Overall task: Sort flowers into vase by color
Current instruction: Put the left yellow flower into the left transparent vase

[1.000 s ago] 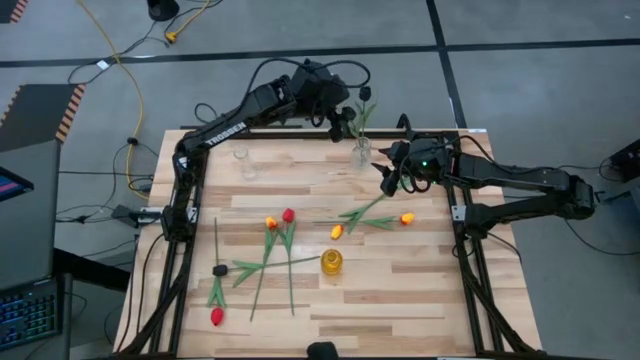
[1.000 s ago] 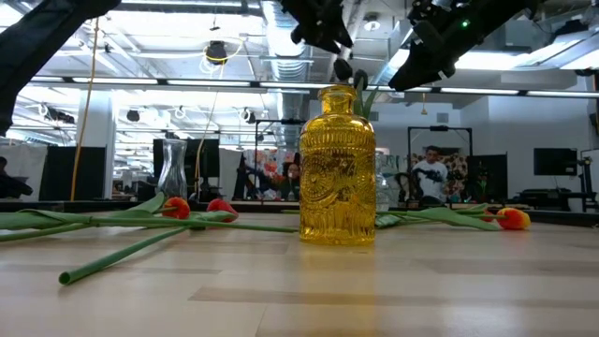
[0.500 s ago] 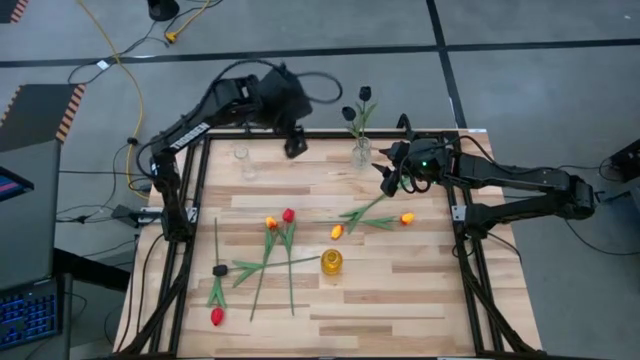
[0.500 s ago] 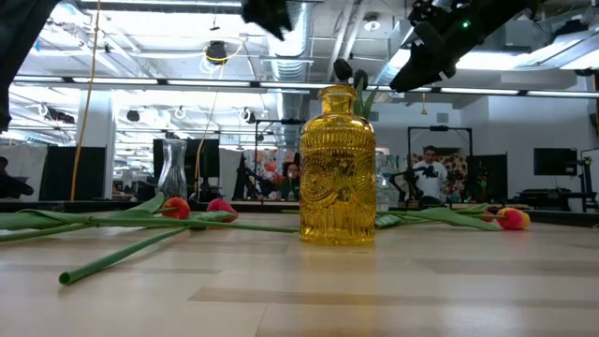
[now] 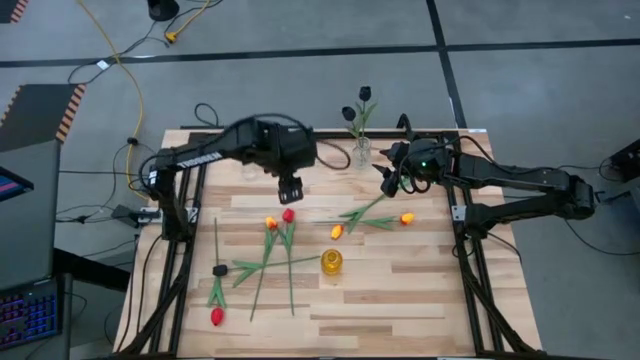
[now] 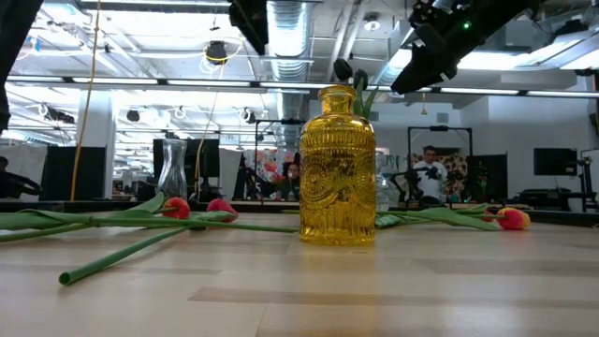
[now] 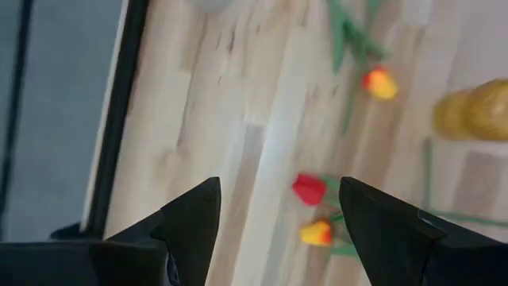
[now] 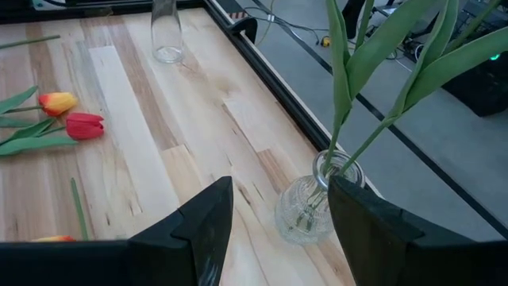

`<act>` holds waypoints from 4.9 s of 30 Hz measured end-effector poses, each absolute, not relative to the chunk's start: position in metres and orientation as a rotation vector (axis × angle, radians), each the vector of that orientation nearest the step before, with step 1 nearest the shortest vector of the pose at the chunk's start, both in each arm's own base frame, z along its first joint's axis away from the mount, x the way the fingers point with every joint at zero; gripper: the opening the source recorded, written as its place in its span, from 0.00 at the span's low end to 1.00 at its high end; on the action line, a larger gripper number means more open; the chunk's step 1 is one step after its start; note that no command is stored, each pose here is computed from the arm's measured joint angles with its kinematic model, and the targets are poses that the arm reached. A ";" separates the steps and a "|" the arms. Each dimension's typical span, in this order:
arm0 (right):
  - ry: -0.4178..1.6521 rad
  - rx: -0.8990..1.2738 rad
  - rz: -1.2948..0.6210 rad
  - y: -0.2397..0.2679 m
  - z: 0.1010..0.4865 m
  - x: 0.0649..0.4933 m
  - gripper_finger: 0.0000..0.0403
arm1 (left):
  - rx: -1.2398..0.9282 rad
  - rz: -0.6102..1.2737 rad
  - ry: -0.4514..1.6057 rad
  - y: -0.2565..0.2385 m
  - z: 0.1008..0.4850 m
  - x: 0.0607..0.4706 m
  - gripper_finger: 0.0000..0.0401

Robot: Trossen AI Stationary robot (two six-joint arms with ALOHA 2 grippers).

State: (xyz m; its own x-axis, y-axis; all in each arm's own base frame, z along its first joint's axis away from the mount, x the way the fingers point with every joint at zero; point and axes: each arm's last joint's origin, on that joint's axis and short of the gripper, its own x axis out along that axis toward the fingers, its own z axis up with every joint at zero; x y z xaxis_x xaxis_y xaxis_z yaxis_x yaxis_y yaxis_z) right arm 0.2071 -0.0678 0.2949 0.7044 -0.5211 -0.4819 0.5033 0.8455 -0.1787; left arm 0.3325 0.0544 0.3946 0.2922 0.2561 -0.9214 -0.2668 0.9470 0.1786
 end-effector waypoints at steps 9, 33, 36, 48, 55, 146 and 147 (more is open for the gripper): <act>0.545 -0.034 -0.570 -0.068 0.295 0.207 0.58 | -0.104 0.438 1.294 0.021 0.356 0.290 0.61; 0.545 -0.034 -0.569 -0.068 0.295 0.207 0.58 | -0.479 0.478 1.185 -0.033 0.202 0.217 0.61; 0.545 -0.034 -0.569 -0.068 0.295 0.207 0.58 | -0.526 0.513 1.134 -0.033 0.197 0.219 0.61; 0.545 -0.034 -0.569 -0.068 0.295 0.207 0.58 | -0.685 0.531 1.040 -0.036 0.168 0.215 0.61; 0.545 -0.034 -0.569 -0.068 0.295 0.207 0.58 | -0.729 0.526 1.001 -0.044 0.153 0.214 0.61; 0.544 -0.034 -0.570 -0.068 0.295 0.207 0.58 | -0.676 0.538 1.225 -0.076 0.134 0.234 0.27; 0.545 -0.034 -0.569 -0.068 0.295 0.207 0.58 | -0.676 0.539 1.226 -0.076 0.134 0.234 0.25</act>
